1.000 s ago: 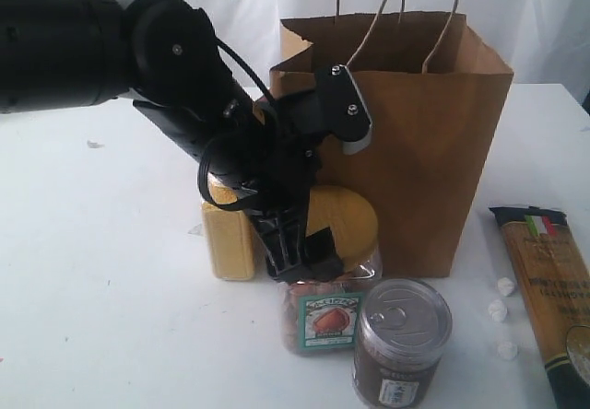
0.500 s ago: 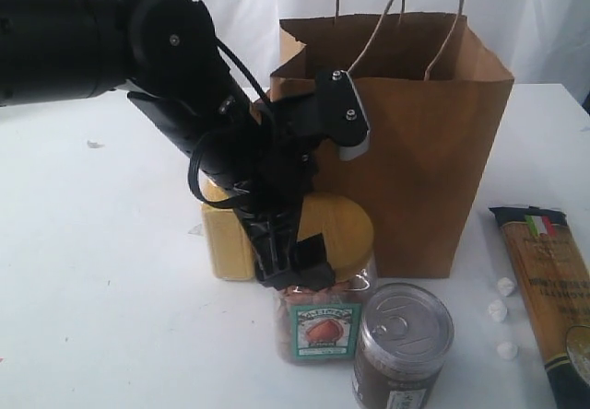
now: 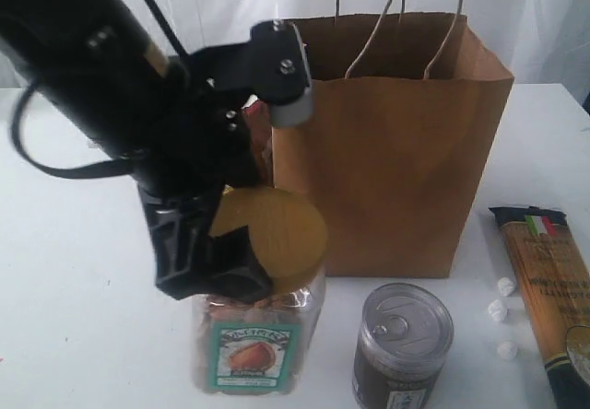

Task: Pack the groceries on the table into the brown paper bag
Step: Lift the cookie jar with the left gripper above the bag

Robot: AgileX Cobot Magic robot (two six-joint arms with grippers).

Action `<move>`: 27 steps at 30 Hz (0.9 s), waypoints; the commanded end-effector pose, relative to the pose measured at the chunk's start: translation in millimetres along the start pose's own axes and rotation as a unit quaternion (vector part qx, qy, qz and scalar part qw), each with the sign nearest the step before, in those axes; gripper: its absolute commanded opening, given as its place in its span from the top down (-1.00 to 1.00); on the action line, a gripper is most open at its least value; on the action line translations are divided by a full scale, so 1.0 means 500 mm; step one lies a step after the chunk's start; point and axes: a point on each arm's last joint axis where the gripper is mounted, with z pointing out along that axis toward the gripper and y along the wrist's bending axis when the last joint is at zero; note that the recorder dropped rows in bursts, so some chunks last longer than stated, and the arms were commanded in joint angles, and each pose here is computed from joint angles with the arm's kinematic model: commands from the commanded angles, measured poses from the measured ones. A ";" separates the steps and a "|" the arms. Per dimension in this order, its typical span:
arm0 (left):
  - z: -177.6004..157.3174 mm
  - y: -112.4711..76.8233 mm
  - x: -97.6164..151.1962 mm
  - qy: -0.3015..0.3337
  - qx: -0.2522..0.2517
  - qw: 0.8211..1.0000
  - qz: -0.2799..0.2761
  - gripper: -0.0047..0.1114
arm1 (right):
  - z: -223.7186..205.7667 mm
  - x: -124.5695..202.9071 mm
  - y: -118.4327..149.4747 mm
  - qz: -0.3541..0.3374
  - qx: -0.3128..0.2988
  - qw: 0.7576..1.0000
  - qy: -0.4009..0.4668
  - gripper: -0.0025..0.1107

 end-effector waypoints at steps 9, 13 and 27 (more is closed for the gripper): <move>-0.169 -0.038 0.012 -0.109 -0.141 0.983 0.045 0.92 | -0.001 -0.002 0.000 0.000 0.000 1.000 -0.003 0.96; -0.220 -0.025 -0.005 -0.193 -0.245 0.948 0.069 0.92 | -0.001 -0.002 0.000 0.000 0.000 1.000 -0.003 0.96; -0.228 0.079 -0.129 -0.532 -0.419 0.735 0.009 0.92 | -0.001 -0.002 0.000 0.000 0.000 1.000 -0.003 0.96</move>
